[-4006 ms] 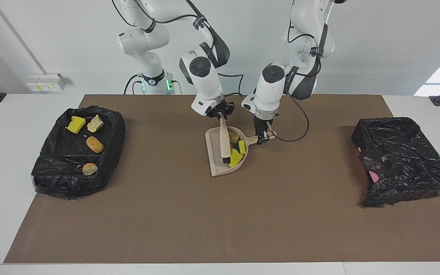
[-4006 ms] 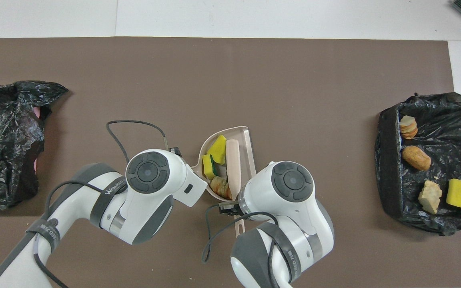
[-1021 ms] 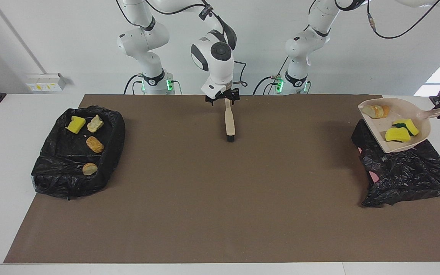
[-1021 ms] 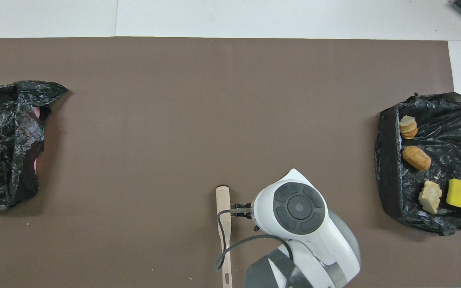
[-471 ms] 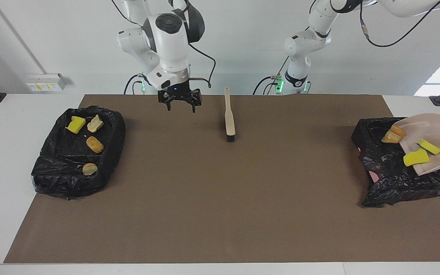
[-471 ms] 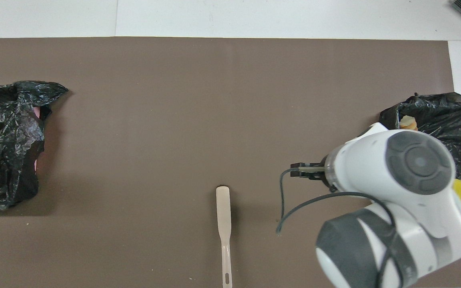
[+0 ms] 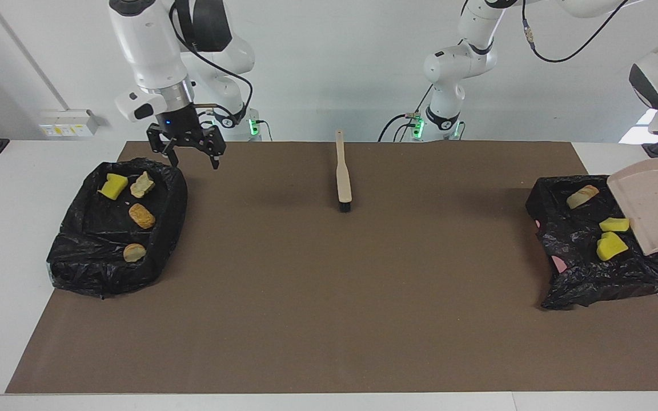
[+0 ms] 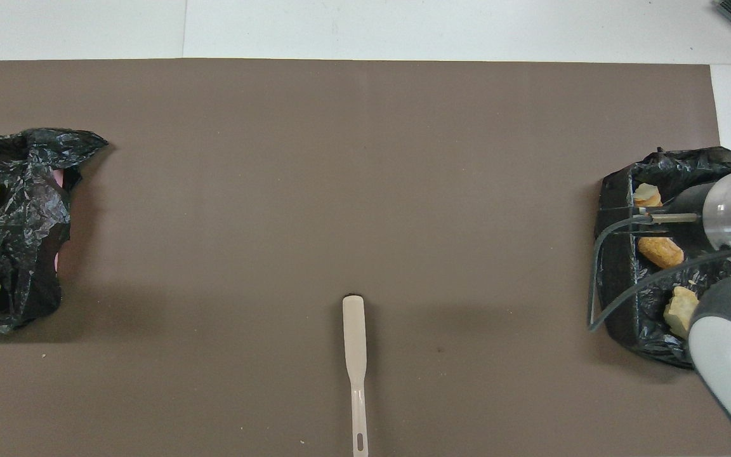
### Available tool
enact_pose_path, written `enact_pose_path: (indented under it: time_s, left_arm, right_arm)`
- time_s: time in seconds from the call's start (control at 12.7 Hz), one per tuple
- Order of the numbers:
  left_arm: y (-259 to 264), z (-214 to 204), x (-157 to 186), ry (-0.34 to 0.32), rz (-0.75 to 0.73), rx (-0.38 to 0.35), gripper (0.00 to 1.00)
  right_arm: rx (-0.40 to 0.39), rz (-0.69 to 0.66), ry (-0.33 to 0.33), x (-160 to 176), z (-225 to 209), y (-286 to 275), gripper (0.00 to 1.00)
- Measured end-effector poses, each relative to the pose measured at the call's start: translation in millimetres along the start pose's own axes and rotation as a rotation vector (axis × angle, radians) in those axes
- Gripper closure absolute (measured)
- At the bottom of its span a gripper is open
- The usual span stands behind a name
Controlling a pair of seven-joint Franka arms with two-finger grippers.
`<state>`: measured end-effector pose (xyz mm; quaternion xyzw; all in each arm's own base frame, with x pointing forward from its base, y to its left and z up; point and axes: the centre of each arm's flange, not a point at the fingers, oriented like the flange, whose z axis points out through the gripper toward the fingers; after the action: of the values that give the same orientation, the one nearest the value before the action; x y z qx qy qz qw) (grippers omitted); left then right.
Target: Sweep and dump trash in bin
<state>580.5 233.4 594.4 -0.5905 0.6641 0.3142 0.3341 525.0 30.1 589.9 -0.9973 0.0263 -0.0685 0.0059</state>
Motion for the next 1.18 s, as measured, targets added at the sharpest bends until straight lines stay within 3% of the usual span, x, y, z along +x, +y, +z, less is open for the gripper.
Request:
enact_pose_path:
  time_s: [0.24, 0.63, 0.79, 1.18]
  left_arm:
    - [7, -29, -22, 0.004, -0.057, 0.048, 0.67]
    - [3, -45, -5, 0.286, -0.317, 0.07, 0.67]
    - [0, -52, 11, 0.416, -0.469, 0.018, 0.67]
    - [-18, -104, 84, 0.618, -0.766, -0.172, 0.67]
  right_arm:
    - [-0.053, -0.067, 0.051, 11, -30, 26, 0.0]
    - [-0.061, -0.098, -0.041, 19, -68, 24, 0.0]
    - [-0.057, -0.095, -0.044, 19, -67, 25, 0.0]
    - [-0.057, -0.092, -0.051, 19, -64, 25, 0.0]
